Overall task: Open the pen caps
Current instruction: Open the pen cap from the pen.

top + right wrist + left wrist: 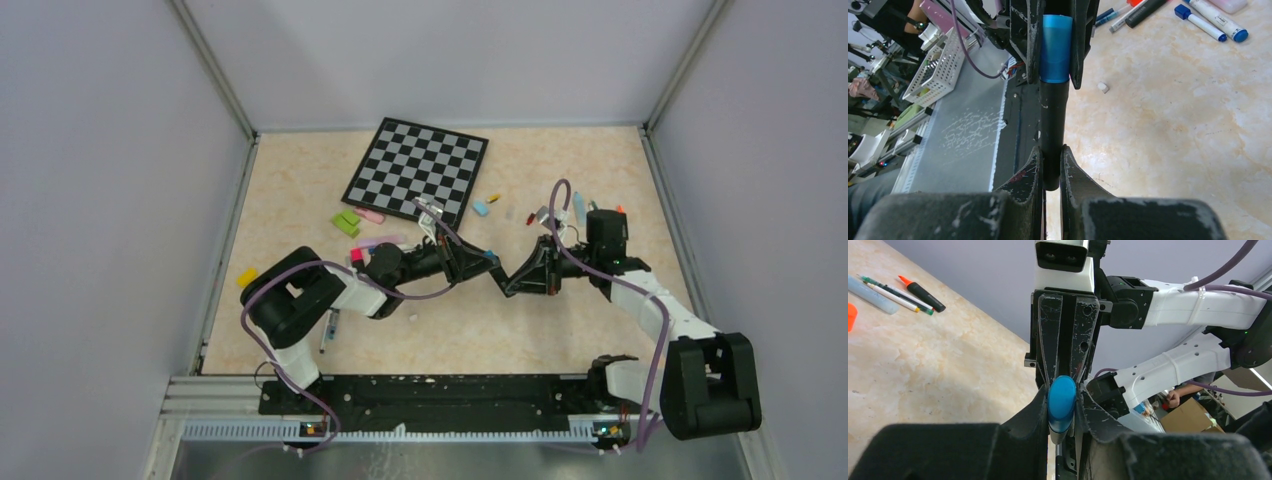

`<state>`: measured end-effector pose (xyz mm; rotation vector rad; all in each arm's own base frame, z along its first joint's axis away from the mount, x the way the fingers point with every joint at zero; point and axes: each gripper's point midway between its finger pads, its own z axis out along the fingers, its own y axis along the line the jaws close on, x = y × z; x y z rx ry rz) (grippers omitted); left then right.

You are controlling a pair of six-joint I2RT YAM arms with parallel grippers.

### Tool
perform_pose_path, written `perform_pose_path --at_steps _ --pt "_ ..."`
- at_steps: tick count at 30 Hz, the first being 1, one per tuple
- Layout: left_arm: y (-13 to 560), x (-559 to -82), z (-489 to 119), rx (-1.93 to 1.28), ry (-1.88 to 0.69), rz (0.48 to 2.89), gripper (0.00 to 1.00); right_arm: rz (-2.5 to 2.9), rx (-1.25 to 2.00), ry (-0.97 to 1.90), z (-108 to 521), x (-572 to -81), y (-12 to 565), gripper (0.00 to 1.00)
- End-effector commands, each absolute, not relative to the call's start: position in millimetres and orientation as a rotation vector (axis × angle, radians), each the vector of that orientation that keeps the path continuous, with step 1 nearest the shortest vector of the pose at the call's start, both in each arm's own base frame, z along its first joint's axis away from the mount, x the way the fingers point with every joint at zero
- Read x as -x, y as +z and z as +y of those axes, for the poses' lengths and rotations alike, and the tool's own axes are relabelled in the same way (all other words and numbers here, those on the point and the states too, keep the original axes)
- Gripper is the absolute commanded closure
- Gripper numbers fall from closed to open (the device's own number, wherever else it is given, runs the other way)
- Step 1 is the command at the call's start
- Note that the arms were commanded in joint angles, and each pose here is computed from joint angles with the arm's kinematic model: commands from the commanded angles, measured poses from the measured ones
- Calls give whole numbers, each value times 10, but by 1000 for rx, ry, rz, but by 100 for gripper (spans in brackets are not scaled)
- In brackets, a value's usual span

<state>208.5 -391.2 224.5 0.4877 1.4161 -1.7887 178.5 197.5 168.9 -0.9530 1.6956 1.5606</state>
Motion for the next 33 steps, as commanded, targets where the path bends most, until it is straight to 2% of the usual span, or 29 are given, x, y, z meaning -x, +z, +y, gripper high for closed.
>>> perform_pose_path --at_steps 1,2,4,6,8,12,15,17,18,21,26,33 --pt "2912 -1892 -3765 -562 -1822 1052 100 1641 1006 1541 2012 -1806 1757 97" --pt "2910 -1879 -3773 -562 -1823 1053 100 1643 1004 1542 2011 -1806 1756 90" --pt "2890 -1862 -3806 -567 -1815 1063 100 1642 1002 1549 2011 -1798 1767 69" --pt "2868 -1831 -3862 -578 -1801 1073 100 1636 1001 1562 2015 -1779 1792 57" --pt "2848 -1810 -3922 -582 -1789 1084 100 1629 998 1566 2016 -1777 1808 52" --pt "2859 -1796 -4013 -586 -1784 1078 100 1628 999 1562 2021 -1782 1805 51" --pt "2859 -1811 -4055 -587 -1774 1083 100 1627 1006 1566 2033 -1770 1804 53" --pt "2869 -1833 -4047 -575 -1759 1084 100 1622 1012 1570 2039 -1759 1809 63" --pt "2883 -1850 -4039 -567 -1748 1080 100 1616 1017 1572 2040 -1755 1817 69" --pt "2907 -1898 -4024 -548 -1713 1079 100 1593 1035 1585 2046 -1724 1851 100" --pt "3079 -2022 -3921 -503 -1635 1022 100 1563 1055 1597 2043 -1681 1896 100" --pt "3703 -2464 -3493 -401 -1419 900 100 1562 1056 1676 2061 -1612 1872 100"
